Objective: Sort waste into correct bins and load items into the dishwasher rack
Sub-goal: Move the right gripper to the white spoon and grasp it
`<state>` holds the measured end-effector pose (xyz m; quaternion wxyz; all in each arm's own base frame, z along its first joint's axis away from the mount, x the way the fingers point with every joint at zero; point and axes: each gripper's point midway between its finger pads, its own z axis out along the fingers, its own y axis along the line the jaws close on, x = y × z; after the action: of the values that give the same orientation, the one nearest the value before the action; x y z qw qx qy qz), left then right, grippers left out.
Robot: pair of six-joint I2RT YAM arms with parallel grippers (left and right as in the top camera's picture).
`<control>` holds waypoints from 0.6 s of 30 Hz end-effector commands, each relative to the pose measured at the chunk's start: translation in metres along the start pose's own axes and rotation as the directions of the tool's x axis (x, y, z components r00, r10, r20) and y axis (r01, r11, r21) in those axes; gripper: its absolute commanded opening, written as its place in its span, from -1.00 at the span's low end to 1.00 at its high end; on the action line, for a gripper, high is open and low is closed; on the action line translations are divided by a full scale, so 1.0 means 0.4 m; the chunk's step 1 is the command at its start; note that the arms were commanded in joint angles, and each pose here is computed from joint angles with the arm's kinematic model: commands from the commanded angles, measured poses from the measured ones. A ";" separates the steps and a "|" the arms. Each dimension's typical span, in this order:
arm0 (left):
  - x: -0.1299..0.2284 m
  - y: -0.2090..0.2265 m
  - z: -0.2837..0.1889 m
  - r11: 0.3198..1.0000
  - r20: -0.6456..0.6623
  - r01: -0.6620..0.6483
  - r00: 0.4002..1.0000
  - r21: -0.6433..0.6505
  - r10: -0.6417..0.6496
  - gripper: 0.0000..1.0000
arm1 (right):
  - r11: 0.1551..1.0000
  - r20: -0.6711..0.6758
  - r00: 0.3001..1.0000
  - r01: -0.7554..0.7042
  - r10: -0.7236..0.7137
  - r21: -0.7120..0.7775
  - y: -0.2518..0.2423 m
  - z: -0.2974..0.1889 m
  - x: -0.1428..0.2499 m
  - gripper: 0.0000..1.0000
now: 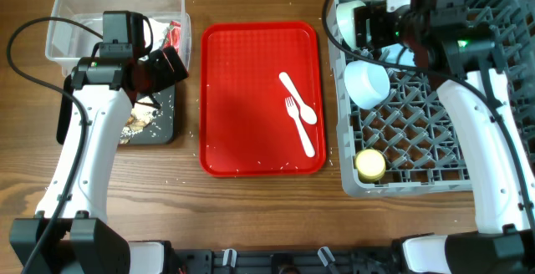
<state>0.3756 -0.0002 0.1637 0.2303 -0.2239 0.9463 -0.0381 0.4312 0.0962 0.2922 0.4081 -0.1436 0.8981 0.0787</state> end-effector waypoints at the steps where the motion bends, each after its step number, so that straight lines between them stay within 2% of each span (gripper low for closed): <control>1: -0.014 -0.001 -0.003 1.000 0.011 0.008 1.000 0.004 -0.008 1.00 | 0.905 -0.080 0.991 -0.135 0.112 -0.404 0.191 0.024 0.017 0.75; 6: -0.014 -0.001 -0.003 1.000 0.011 0.008 1.000 0.004 -0.008 1.00 | 0.934 -0.299 0.944 -0.225 0.138 -0.277 0.243 0.174 0.144 0.62; 10: -0.014 -0.001 -0.003 1.000 0.011 0.008 1.000 0.004 -0.008 1.00 | 0.944 -0.464 0.880 -0.230 0.099 -0.235 0.306 0.258 0.270 0.34; 15: -0.014 -0.001 -0.003 1.000 0.011 0.008 1.000 0.004 -0.008 1.00 | 0.985 -0.585 0.801 -0.172 0.127 -0.022 0.275 0.341 0.402 0.28; 18: -0.014 -0.001 -0.003 1.000 0.011 0.008 1.000 0.004 -0.008 1.00 | 0.990 -0.642 0.756 -0.136 0.130 0.041 0.250 0.370 0.466 0.23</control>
<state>0.3756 -0.0002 0.1637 0.2303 -0.2239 0.9463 -0.0381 0.3840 0.2131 0.0819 0.0843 -0.1250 0.9813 0.1199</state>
